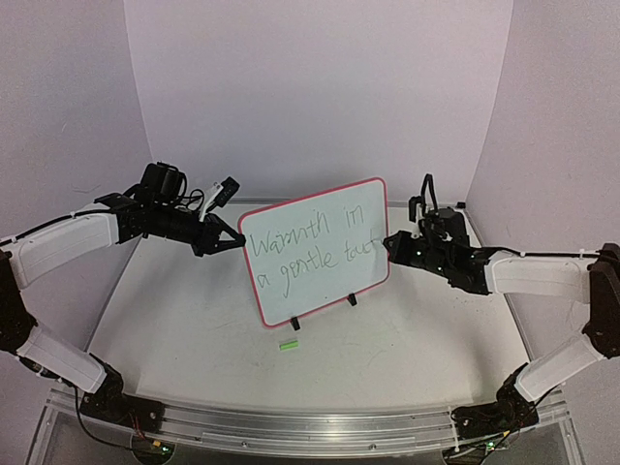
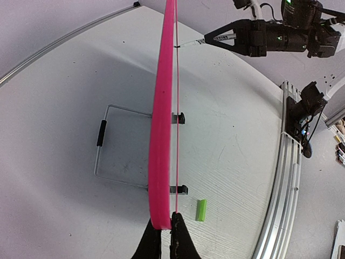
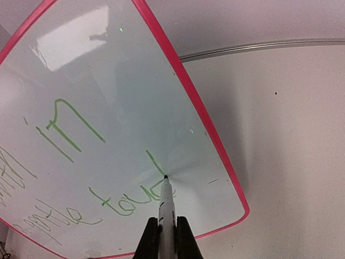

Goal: Write a sentence on the whiteboard

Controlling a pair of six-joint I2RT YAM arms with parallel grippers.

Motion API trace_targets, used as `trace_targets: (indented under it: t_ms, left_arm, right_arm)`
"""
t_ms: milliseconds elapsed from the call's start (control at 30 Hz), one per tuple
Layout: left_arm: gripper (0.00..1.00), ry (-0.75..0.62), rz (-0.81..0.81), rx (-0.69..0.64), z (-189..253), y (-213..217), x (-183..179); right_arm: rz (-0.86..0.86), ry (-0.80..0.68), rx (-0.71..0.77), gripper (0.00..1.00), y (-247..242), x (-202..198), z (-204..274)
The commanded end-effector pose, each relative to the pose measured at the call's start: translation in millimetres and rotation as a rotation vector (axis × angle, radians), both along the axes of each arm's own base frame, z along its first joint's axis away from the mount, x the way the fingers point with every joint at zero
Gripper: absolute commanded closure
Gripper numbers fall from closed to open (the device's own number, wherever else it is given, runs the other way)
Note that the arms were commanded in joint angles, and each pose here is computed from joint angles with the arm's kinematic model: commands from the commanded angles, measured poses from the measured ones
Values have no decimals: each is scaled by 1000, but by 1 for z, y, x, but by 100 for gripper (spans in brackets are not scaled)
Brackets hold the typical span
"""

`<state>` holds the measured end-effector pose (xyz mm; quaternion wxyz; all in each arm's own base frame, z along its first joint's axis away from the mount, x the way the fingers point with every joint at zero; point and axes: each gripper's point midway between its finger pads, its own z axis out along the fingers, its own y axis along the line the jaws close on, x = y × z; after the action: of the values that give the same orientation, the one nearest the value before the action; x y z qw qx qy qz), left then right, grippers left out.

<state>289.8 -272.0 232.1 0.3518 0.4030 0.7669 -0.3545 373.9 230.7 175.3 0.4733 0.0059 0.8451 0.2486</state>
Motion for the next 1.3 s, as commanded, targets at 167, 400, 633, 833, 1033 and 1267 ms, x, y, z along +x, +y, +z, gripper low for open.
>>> trace_targets:
  t_ms: [167,400,633,833,1033,1267]
  left_arm:
    - [100,101,-14,127,-44,5,-13]
    - [100,96,-13,127,-43,5,-13]
    - [100,93,-13,126,-43,5,-13]
    - [100,92,-13,126,-42,5,-13]
    - [100,93,-13,126,-43,5,-13]
    - [100,95,-13,127,-43,5,-13]
  right_arm:
    - [-26,41,-23,100,-5,1,-21]
    - [-23,23,-12,100,-2,4,-12]
    - [-33,-31,21,100,-2,7,15]
    - [-40,-65,42,100,-2,10,31]
    - [-48,-85,54,100,-4,9,39]
    - [-59,-88,48,100,-6,10,38]
